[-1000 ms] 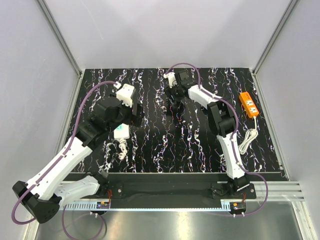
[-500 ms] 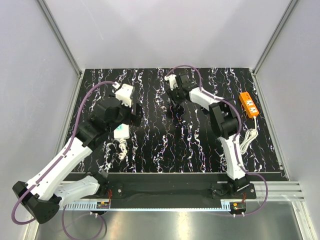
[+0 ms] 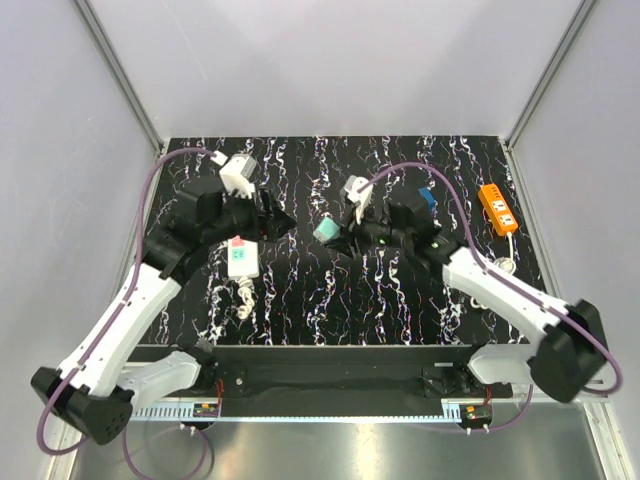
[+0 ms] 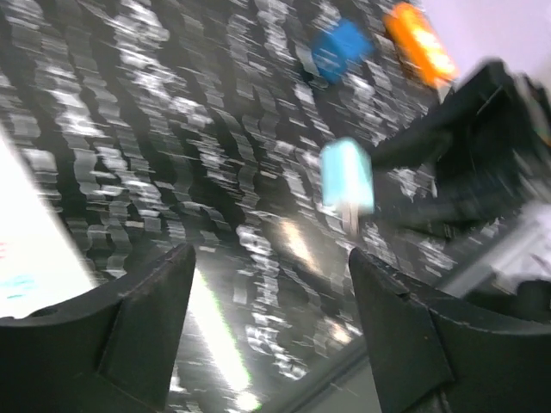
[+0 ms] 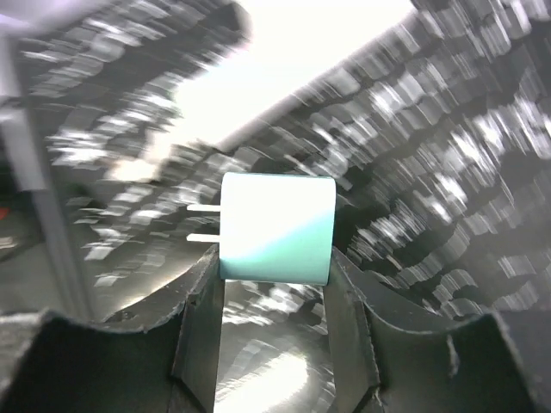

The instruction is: Insert the plug

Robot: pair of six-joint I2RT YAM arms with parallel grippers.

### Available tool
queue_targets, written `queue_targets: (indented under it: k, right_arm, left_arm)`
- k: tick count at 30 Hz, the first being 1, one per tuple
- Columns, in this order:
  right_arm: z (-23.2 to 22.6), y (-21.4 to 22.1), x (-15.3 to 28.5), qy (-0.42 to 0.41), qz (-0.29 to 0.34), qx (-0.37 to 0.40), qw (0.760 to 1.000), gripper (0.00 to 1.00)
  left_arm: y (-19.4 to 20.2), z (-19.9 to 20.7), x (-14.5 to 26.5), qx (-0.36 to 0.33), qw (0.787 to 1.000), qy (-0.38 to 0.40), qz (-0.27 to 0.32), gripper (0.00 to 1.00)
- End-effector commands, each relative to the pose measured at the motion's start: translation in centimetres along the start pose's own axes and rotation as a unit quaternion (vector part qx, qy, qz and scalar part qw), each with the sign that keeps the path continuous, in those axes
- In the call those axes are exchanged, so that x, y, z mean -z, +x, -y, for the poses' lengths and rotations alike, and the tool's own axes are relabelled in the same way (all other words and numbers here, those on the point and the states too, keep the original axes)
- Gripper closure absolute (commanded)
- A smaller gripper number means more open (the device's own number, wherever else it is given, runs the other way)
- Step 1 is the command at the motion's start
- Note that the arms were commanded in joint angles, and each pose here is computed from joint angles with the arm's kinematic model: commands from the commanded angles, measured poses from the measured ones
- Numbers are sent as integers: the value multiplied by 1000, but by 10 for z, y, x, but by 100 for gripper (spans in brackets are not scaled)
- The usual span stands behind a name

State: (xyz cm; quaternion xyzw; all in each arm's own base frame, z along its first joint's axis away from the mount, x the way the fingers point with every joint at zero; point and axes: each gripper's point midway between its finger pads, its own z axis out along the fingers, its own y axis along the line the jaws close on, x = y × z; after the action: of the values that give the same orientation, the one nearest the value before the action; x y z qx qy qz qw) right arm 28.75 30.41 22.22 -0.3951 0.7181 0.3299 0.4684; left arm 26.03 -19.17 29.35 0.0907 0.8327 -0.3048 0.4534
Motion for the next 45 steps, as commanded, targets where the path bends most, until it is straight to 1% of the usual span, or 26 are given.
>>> queue_targets:
  k: [1,3,7,9,11,13,15,20,23,24,25,26,27,28,29,31,33,34,36,37,39,40,43,45]
  right_arm:
    - [-39,-26,17,-54,72,36,995,100]
    - [-47,-27,25,-61,76,40,994,100]
    - [-61,-32,39,-68,89,51,992,100]
    - [-66,-30,41,-72,89,53,992,100]
    - [-70,-30,41,-76,90,54,992,100]
    - [-71,-31,41,-75,91,55,992,100]
    - [-73,-30,40,-74,91,56,992,100]
    - [-74,-28,37,-73,84,60,992,100]
    - [-74,-25,36,-69,77,62,993,100]
    - [-73,-24,36,-66,76,65,993,100]
    - [-72,-26,37,-62,79,66,993,100]
    - [-72,-24,37,-60,78,67,993,100]
    - [-68,-25,37,-50,78,67,993,100]
    - [-67,-25,38,-44,78,66,994,97]
    - [-65,-25,39,-39,78,64,994,95]
    - [-64,-29,42,-31,84,54,995,81]
    - [-65,-31,44,-28,87,37,995,63]
    - [-67,-32,46,-31,89,32,995,57]
    - [-68,-29,47,-32,88,13,996,40]
    - [-70,-30,48,-33,90,7,995,29]
    - [-71,-25,49,-33,86,-15,996,22]
    - [-71,-18,51,-31,73,-26,997,16]
    - [-76,-16,57,-34,75,-51,995,12]
    - [-80,-20,62,-37,82,-70,993,10]
  left_arm:
    - [5,46,1,45,991,117,-56,25]
    - [7,57,2,57,985,144,-71,26]
    - [7,67,1,76,979,171,-83,27]
    - [11,76,0,96,970,201,-93,27]
    - [16,85,-3,108,959,239,-105,29]
    - [21,90,-7,127,952,252,-120,34]
    - [25,94,-10,121,951,257,-125,34]
    - [47,93,-26,128,948,246,-158,35]
    - [57,93,-36,125,946,243,-175,40]
    - [59,93,-37,123,945,244,-178,51]
    - [61,92,-40,122,945,242,-182,58]
    - [62,91,-41,121,945,242,-183,71]
    - [62,91,-42,116,946,243,-183,92]
    - [63,90,-43,112,946,243,-183,100]
    - [63,90,-42,108,946,245,-181,100]
    - [65,90,-43,98,946,254,-177,100]
    - [65,95,-41,91,941,274,-177,100]
    - [64,97,-42,88,939,283,-174,100]
    - [62,101,-41,90,935,297,-175,100]
    - [58,104,-42,86,934,305,-167,100]
    - [53,107,-40,87,933,312,-159,100]
    - [47,110,-38,82,934,318,-144,100]
    - [31,120,-32,78,930,340,-114,100]
    - [24,124,-29,71,928,349,-107,100]
